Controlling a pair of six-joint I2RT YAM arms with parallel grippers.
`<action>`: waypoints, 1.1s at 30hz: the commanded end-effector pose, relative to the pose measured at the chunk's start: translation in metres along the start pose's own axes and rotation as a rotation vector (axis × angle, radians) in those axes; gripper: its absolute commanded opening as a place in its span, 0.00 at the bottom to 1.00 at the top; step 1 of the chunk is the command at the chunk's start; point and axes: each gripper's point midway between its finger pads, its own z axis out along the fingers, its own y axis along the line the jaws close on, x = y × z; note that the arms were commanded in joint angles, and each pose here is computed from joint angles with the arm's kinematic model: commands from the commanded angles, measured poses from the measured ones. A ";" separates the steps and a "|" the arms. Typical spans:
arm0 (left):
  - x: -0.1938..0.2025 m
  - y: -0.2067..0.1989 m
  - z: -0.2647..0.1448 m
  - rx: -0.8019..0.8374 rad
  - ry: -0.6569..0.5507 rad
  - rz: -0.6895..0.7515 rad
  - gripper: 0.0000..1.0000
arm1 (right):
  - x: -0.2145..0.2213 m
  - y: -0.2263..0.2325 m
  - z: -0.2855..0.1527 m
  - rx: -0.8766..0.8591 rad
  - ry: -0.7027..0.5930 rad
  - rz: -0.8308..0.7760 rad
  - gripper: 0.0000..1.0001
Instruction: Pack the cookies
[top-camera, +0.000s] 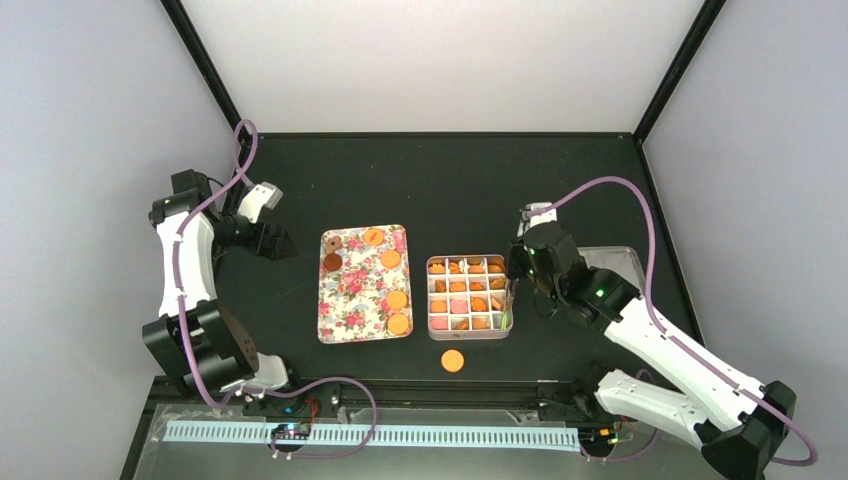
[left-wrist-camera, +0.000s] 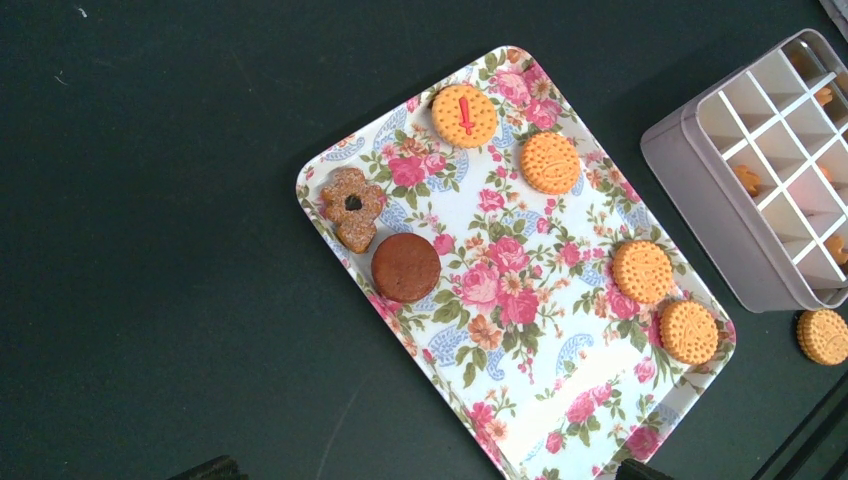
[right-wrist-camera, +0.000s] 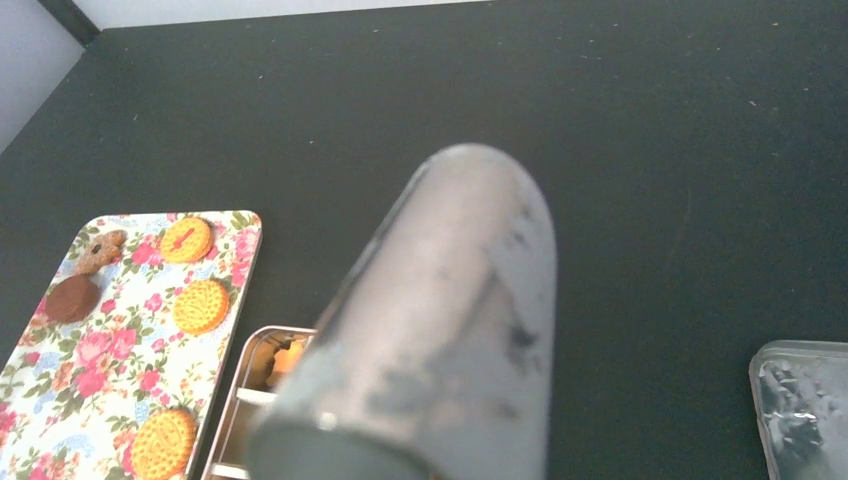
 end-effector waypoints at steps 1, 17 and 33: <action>-0.004 -0.008 -0.006 0.002 -0.011 0.041 0.99 | -0.010 -0.012 -0.005 0.052 -0.062 0.059 0.01; -0.003 -0.008 -0.006 -0.002 -0.012 0.046 0.99 | 0.004 -0.029 -0.001 0.104 -0.068 0.115 0.01; -0.005 -0.009 -0.008 -0.007 -0.015 0.048 0.99 | 0.009 -0.038 -0.002 0.127 -0.091 0.109 0.15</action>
